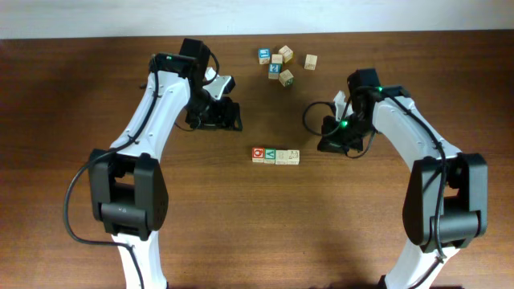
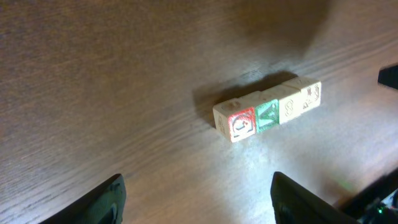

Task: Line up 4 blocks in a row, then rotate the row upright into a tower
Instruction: 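Lower the right gripper beside the block row and nudge the end block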

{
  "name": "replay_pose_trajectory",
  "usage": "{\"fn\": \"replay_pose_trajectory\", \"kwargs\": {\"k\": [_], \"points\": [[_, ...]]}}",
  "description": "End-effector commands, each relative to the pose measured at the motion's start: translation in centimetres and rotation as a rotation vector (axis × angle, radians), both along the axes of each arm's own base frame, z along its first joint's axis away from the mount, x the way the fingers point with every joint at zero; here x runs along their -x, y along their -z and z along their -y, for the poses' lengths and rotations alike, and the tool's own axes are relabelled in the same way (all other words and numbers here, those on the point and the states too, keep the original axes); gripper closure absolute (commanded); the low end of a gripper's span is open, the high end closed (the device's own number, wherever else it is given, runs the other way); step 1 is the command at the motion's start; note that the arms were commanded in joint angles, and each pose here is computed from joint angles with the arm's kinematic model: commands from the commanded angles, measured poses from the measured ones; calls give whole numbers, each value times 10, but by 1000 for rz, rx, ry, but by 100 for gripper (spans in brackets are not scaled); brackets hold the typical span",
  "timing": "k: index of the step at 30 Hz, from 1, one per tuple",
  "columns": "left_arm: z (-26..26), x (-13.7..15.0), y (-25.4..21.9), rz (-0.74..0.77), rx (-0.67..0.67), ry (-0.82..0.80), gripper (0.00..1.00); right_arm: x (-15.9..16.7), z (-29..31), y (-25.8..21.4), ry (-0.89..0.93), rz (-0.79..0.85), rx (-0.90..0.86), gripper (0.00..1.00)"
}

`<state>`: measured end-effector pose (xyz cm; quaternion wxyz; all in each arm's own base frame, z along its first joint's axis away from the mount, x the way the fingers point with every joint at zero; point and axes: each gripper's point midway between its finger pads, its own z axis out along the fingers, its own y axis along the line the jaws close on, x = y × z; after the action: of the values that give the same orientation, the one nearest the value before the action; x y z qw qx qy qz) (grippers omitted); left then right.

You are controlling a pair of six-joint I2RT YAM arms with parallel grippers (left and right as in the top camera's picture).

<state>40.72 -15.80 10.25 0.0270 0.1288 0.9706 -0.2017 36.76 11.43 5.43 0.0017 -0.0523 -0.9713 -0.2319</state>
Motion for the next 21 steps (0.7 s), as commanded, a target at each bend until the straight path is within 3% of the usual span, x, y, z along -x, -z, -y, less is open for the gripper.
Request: {"fn": "replay_pose_trajectory", "kwargs": {"k": [1,4,9,15,16,18,20,21], "points": [[-7,-5,11,-16,-41,-67,30,5,-9,5,-65,9,-50,93],[-12,-11,12,-16,-66,-137,31,3,-16,7,-80,31,-64,94],[-10,-18,15,-18,-57,-199,46,5,-17,26,-82,59,-72,94],[-11,-14,43,-126,-79,-318,52,5,-24,37,-82,97,-123,94],[-14,-12,46,-126,-97,-318,56,6,-24,38,-79,96,-123,95],[-31,-13,52,-93,-175,-284,75,7,-24,40,-79,92,-122,95],[-40,-17,51,-60,-160,-215,100,7,-24,39,-78,93,-127,95],[-40,-18,48,-51,-133,-186,100,6,-25,36,-74,96,-146,95]]}}
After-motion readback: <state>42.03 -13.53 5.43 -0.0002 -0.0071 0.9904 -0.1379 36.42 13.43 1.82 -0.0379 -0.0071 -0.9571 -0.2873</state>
